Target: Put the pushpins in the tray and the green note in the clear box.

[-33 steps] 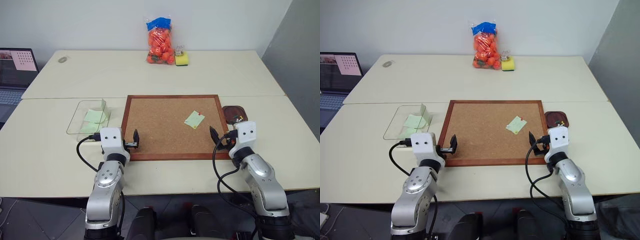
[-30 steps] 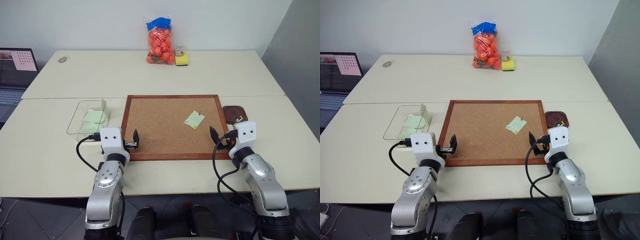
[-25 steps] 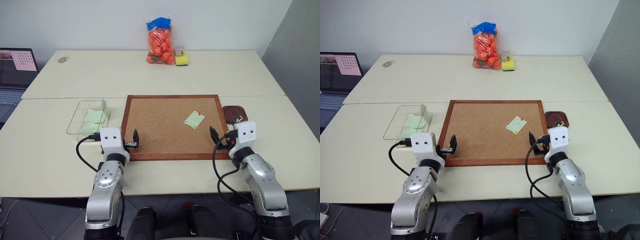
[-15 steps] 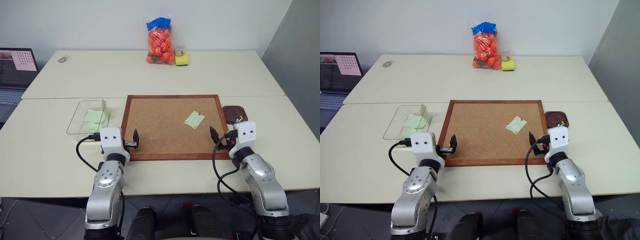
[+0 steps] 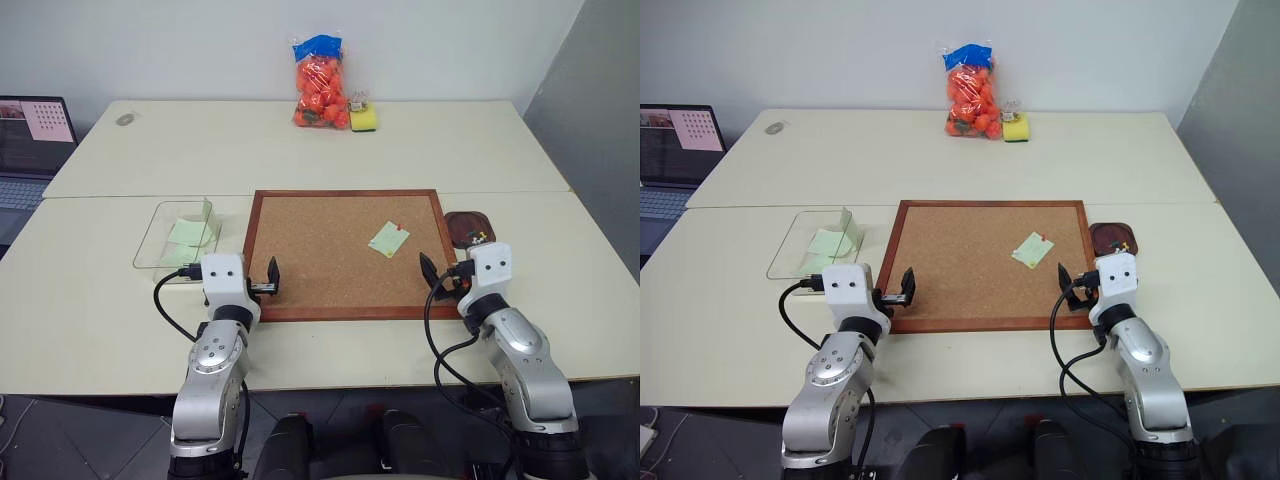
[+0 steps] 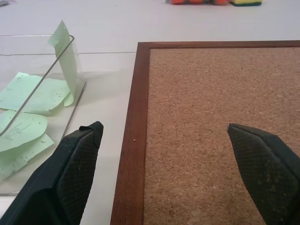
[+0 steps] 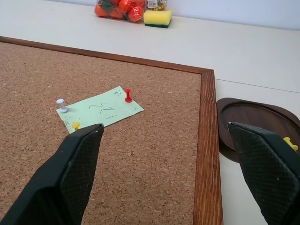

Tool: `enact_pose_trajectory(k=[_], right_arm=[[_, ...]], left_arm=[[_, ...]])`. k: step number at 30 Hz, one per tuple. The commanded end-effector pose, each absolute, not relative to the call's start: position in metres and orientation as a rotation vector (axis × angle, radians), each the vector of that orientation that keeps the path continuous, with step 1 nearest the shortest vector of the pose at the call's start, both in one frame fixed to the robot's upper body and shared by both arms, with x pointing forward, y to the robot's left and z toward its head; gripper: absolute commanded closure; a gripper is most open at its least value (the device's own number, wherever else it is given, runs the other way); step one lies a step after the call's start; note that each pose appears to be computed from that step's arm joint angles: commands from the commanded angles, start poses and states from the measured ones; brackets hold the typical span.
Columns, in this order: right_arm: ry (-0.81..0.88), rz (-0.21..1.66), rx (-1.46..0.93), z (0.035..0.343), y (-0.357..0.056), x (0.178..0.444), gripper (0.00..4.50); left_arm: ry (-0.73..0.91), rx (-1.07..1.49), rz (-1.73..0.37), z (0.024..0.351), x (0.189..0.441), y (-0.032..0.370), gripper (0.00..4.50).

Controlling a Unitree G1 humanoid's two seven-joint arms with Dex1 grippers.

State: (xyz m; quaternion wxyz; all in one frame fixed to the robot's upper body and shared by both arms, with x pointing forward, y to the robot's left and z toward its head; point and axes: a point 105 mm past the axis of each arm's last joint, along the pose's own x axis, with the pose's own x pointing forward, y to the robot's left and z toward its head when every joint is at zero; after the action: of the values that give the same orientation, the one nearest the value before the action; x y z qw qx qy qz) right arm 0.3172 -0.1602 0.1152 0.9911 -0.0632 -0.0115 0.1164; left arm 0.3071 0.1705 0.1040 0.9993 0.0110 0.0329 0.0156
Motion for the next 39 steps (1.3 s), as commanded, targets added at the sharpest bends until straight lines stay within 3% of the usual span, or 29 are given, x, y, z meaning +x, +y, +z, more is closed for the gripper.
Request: enact_pose_trajectory(k=[1,6,17,26,34,39], right_arm=[[-0.082,0.236,-0.136,0.128,-0.157,0.316,0.0],[-0.088,0.254,-0.142,0.129,-0.155,0.318,0.0],[-0.091,0.33,-0.19,0.125,-0.146,0.325,0.0],[-0.124,0.343,-0.193,0.138,-0.142,0.338,0.0],[-0.142,0.366,-0.184,0.149,-0.135,0.352,0.0],[-0.112,0.38,-0.172,0.145,-0.13,0.359,0.0]], left_arm=[[0.007,0.021,-0.037,0.12,0.312,0.162,0.01],[-0.004,0.012,-0.201,0.129,0.323,0.145,0.61],[0.042,0.146,-0.535,0.12,0.336,0.101,2.95],[0.069,0.09,-0.66,0.118,0.349,0.078,4.47],[0.128,0.116,-0.675,0.103,0.357,0.075,4.47],[0.259,0.158,-0.686,0.07,0.355,0.074,4.47]])
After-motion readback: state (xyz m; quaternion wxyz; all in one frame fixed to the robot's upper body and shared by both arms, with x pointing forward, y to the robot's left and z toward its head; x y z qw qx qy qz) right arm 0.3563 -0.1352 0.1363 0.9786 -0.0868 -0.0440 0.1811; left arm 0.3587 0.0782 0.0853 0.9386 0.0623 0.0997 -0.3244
